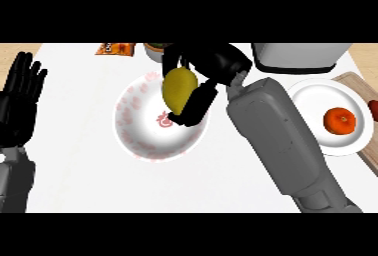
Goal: Pick the lemon from the plate and place it in the bowl
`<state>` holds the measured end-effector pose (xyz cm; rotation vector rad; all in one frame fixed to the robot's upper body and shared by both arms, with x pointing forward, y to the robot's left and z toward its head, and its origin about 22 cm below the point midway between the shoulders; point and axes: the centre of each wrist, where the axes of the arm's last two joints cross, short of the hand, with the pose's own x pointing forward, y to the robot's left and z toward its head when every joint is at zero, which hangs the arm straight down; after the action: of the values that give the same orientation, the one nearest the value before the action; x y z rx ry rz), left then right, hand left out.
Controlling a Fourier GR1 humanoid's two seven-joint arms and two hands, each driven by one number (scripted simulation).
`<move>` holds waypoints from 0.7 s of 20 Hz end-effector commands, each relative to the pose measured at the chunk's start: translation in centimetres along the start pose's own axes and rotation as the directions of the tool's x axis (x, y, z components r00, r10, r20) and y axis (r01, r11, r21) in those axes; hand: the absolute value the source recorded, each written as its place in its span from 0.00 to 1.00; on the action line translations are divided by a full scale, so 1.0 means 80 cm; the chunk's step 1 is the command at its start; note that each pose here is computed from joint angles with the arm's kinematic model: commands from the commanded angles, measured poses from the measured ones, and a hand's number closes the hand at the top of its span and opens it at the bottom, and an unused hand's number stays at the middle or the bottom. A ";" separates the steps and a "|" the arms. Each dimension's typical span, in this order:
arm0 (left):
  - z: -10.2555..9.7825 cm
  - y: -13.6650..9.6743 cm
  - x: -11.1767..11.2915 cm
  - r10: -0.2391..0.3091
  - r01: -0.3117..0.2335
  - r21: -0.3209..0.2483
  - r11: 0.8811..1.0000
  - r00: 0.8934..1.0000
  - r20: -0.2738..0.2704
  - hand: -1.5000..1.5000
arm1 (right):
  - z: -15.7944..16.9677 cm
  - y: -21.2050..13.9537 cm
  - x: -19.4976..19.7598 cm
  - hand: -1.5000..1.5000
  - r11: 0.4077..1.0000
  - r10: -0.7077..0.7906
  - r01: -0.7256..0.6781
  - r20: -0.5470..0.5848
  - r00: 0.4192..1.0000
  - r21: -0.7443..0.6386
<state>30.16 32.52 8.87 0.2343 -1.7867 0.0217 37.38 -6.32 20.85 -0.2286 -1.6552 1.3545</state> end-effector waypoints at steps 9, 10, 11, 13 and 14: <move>-0.004 -0.004 -0.010 0.019 -0.019 -0.013 1.000 1.000 0.008 0.50 | -0.039 0.116 -0.065 0.00 0.998 -0.058 0.053 -0.256 0.965 -0.025; -0.011 -0.017 -0.002 0.016 -0.016 -0.008 1.000 1.000 0.001 0.50 | -0.040 0.128 -0.055 0.00 0.996 -0.092 0.087 -0.268 0.959 -0.031; -0.015 -0.012 0.006 0.017 -0.016 -0.033 0.999 1.000 0.005 0.50 | -0.052 0.102 -0.066 0.00 0.990 -0.141 0.133 -0.244 0.959 -0.049; -0.006 -0.011 0.004 0.007 -0.006 -0.034 0.999 1.000 0.015 0.50 | -0.043 0.129 -0.076 0.00 0.974 -0.223 0.212 -0.219 0.950 -0.075; -0.006 -0.002 -0.005 0.020 -0.019 -0.036 0.999 1.000 0.016 0.50 | -0.034 0.135 -0.093 0.00 0.957 -0.286 0.271 -0.189 0.939 -0.106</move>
<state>30.62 32.08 8.61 0.2075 -1.7969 0.0079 38.86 -4.19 10.01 -0.2593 -1.4868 1.1538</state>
